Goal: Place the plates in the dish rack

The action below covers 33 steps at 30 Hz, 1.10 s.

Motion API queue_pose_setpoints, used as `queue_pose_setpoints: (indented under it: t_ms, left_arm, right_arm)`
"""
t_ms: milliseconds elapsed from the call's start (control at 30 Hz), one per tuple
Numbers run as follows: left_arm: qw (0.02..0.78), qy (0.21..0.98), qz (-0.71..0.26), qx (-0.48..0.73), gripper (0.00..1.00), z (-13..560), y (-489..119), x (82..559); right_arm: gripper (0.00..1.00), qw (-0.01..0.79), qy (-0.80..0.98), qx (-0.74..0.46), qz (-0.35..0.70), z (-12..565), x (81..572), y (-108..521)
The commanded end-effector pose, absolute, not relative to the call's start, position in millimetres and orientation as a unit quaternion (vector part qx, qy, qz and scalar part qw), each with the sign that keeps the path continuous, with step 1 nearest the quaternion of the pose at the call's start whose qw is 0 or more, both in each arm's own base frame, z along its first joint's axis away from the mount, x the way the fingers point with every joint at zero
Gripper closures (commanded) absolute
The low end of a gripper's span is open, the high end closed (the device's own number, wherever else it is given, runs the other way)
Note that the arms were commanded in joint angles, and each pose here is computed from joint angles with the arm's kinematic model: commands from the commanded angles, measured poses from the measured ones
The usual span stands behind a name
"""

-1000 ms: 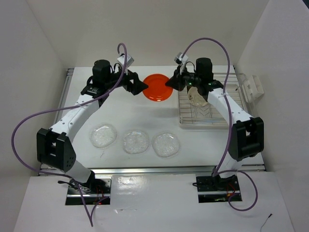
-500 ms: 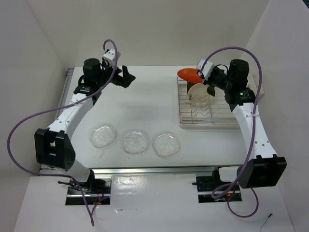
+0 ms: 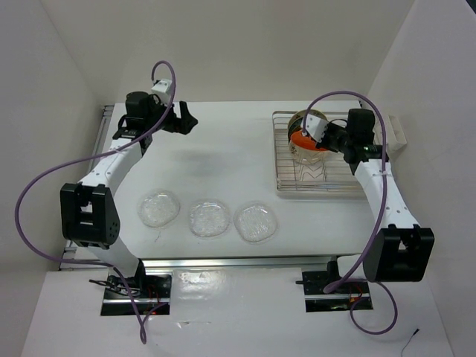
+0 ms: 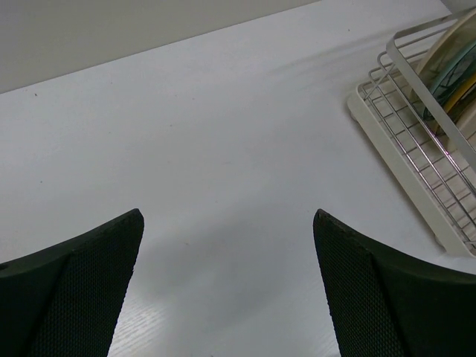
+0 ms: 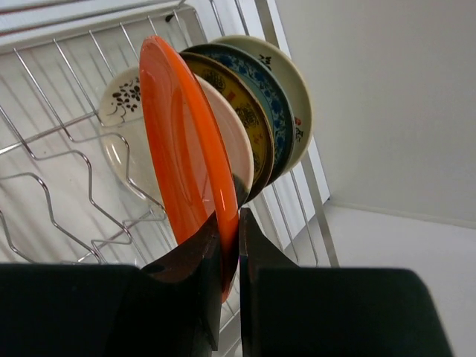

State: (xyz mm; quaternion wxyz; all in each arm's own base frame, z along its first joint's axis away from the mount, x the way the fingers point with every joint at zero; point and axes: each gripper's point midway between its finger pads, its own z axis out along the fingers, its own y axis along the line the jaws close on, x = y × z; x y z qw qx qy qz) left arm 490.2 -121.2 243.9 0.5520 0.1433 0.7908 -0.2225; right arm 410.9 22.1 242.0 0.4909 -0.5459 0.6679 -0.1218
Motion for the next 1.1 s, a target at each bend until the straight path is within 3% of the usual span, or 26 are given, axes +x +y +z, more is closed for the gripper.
queue_pose_setpoints:
  t_ms: [0, 433, 500, 567, 800, 967, 1033, 1067]
  left_arm:
    - [0.557, 0.782, -0.237, 0.146, 0.00, 243.6, -124.9, 497.7]
    - [0.522, 0.785, -0.286, 0.172, 0.00, 227.9, -138.1, 486.1]
    - [0.501, 0.787, -0.312, 0.179, 0.00, 219.5, -145.7, 477.6]
    - [0.476, 0.784, -0.347, 0.195, 0.00, 208.1, -155.6, 461.9]
    - [0.408, 0.792, -0.389, 0.235, 0.02, 182.1, -182.0, 406.5]
    - [0.362, 0.810, -0.392, 0.244, 0.04, 172.7, -186.7, 379.8]
    - [0.366, 0.822, -0.373, 0.227, 0.04, 172.6, -183.5, 378.1]
    - [0.371, 0.825, -0.367, 0.218, 0.04, 175.8, -180.3, 372.7]
  right_arm:
    - [1.00, 0.501, 0.642, -0.556, -0.170, 259.4, 427.3, 11.6]
    - [1.00, 0.478, 0.642, -0.576, -0.165, 232.1, 444.3, 10.3]
    - [0.82, 0.477, 0.648, -0.572, -0.159, 225.1, 445.0, 10.5]
    - [0.75, 0.468, 0.661, -0.569, -0.145, 213.3, 445.3, 10.6]
    - [0.35, 0.500, 0.700, -0.506, -0.061, 229.6, 439.5, 29.6]
    - [0.35, 0.586, 0.686, -0.424, 0.073, 295.2, 419.5, 72.7]
    - [0.32, 0.616, 0.658, -0.417, 0.116, 315.3, 410.7, 88.9]
    - [0.26, 0.625, 0.648, -0.402, 0.166, 328.2, 397.3, 102.1]
